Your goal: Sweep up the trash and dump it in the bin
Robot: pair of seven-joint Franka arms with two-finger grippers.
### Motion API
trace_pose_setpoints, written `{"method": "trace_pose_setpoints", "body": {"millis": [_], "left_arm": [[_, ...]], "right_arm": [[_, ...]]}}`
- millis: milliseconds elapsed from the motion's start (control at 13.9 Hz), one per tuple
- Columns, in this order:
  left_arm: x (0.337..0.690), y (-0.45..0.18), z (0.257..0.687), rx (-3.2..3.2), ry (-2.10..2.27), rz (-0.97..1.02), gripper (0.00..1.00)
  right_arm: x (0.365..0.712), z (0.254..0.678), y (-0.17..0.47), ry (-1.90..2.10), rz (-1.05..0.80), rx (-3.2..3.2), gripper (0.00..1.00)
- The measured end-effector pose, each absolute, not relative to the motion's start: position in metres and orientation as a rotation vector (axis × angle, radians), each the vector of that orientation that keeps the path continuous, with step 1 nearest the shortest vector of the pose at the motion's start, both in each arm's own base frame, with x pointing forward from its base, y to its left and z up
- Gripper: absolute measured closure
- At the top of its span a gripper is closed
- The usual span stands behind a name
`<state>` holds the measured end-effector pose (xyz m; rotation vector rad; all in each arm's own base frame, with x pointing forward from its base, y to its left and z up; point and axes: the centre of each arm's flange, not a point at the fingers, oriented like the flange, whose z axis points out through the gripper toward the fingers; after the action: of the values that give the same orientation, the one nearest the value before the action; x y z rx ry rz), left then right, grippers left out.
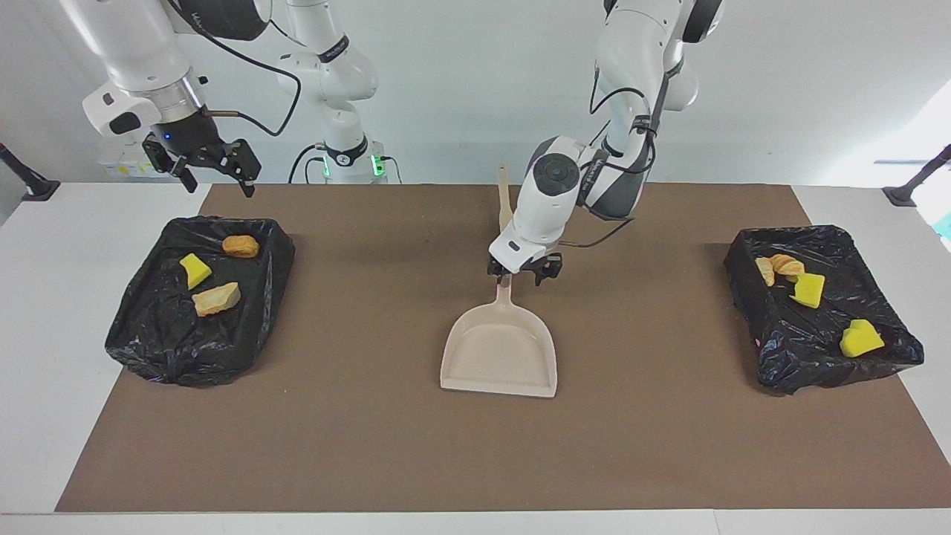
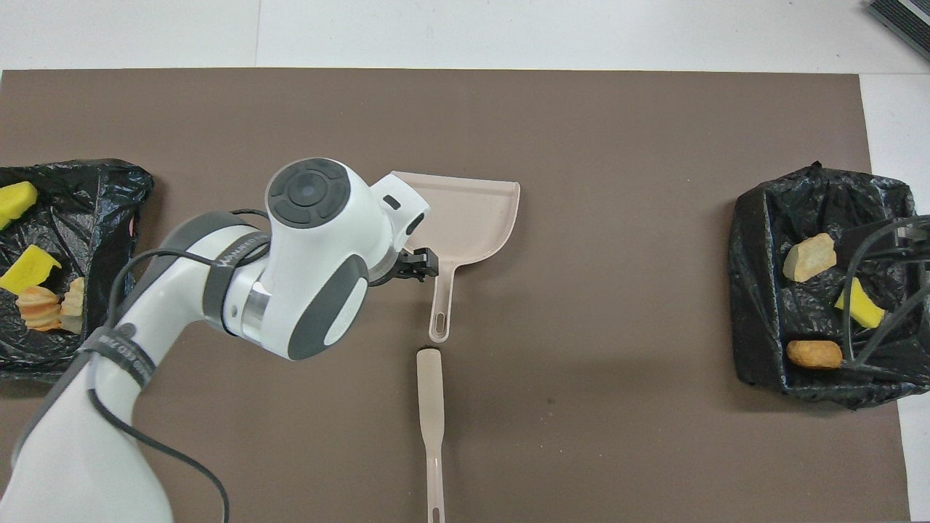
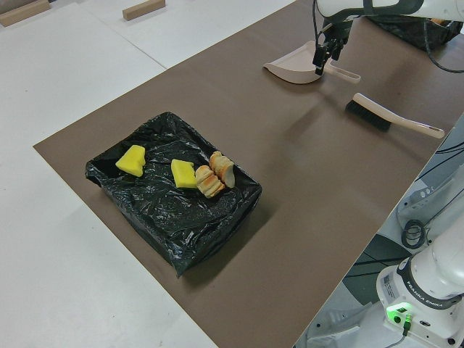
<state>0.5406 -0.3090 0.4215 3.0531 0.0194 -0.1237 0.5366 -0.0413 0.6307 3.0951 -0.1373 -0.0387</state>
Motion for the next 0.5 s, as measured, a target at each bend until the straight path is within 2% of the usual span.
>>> {"method": "trace_pose_setpoints", "body": {"millis": [216, 503], "left_arm": [[0.549, -0.255, 0.455, 3.06, 0.07, -0.15, 0.0], [0.542, -0.184, 0.497, 3.067, -0.022, -0.185, 0.0]], "right_arm": [[0.537, 0.631, -0.041, -0.137, -0.039, 3.095, 0.0], [0.537, 0.631, -0.041, -0.137, -0.039, 3.095, 0.0]]}}
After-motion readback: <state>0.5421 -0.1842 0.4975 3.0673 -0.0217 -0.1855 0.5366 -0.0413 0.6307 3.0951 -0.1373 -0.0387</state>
